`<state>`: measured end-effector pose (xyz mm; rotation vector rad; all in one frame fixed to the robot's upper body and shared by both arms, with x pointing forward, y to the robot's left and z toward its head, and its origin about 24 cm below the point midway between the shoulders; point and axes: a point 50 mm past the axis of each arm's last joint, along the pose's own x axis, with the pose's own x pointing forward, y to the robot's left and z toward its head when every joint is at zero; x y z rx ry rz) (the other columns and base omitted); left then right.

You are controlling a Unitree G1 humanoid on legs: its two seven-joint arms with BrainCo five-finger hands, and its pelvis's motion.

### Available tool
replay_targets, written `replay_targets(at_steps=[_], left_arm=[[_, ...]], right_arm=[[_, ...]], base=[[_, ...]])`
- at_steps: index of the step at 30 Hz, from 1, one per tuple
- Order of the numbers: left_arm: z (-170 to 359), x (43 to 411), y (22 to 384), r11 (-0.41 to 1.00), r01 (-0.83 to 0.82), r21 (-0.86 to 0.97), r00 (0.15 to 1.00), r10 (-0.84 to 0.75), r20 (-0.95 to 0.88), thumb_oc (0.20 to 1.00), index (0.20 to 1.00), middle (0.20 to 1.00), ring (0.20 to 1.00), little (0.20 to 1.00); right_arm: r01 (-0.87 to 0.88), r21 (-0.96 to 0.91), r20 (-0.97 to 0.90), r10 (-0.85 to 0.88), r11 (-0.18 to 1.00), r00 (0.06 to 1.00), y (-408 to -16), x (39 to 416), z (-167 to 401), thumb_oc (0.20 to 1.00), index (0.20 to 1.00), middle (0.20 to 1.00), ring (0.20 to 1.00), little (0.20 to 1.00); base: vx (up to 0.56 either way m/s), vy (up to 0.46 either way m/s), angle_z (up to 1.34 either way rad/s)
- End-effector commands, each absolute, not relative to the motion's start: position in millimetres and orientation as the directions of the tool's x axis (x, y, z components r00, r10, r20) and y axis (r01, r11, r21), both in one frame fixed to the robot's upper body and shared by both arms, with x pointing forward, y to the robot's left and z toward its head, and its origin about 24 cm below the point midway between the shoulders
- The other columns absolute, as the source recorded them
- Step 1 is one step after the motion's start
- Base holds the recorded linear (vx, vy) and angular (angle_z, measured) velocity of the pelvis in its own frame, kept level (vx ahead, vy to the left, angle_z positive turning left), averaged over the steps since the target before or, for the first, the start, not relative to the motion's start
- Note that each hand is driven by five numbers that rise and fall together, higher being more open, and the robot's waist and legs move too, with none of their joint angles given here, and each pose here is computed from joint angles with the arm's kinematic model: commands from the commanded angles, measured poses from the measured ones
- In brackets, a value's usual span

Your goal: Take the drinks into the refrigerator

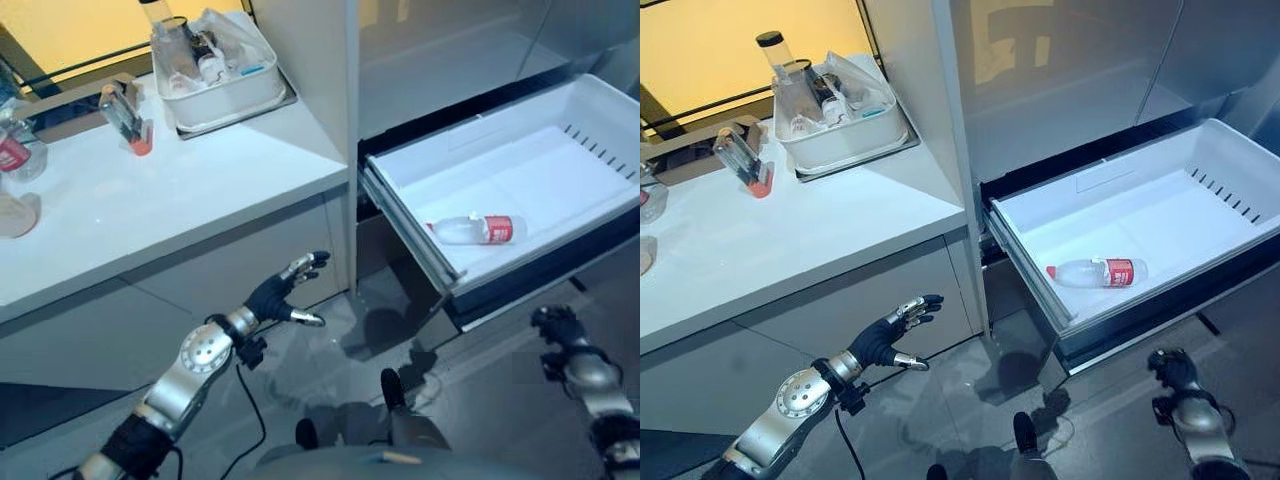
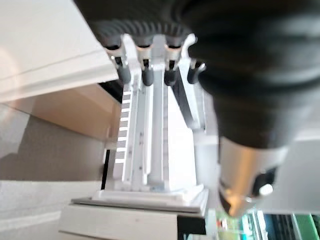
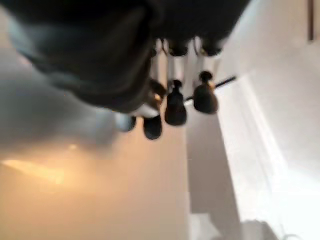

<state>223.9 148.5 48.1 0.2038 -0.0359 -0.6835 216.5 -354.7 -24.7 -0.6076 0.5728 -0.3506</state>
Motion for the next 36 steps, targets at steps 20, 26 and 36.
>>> replay_targets(at_steps=[20,26,36], left_arm=[[92,236,128,0.768,0.607,0.206,0.746,-0.640,0.187,1.000,1.000,1.000,1.000,1.000],[91,238,133,0.800,0.566,0.201,0.777,-0.599,0.196,1.000,1.000,1.000,1.000,1.000],[85,238,139,0.841,0.513,0.173,0.819,-0.539,0.196,1.000,1.000,1.000,1.000,1.000]], right_arm=[[0.185,-0.797,0.301,0.114,0.575,0.947,-183,411,229,0.200,0.200,0.200,0.200,0.200],[0.238,-0.834,0.360,0.164,0.498,0.918,-161,415,262,0.200,0.200,0.200,0.200,0.200],[0.154,-0.780,0.258,0.087,0.606,0.962,-189,407,206,1.000,1.000,1.000,1.000,1.000]], base=[[-0.04,0.002,0.10],[-0.03,0.003,0.10],[0.00,0.003,-0.01]])
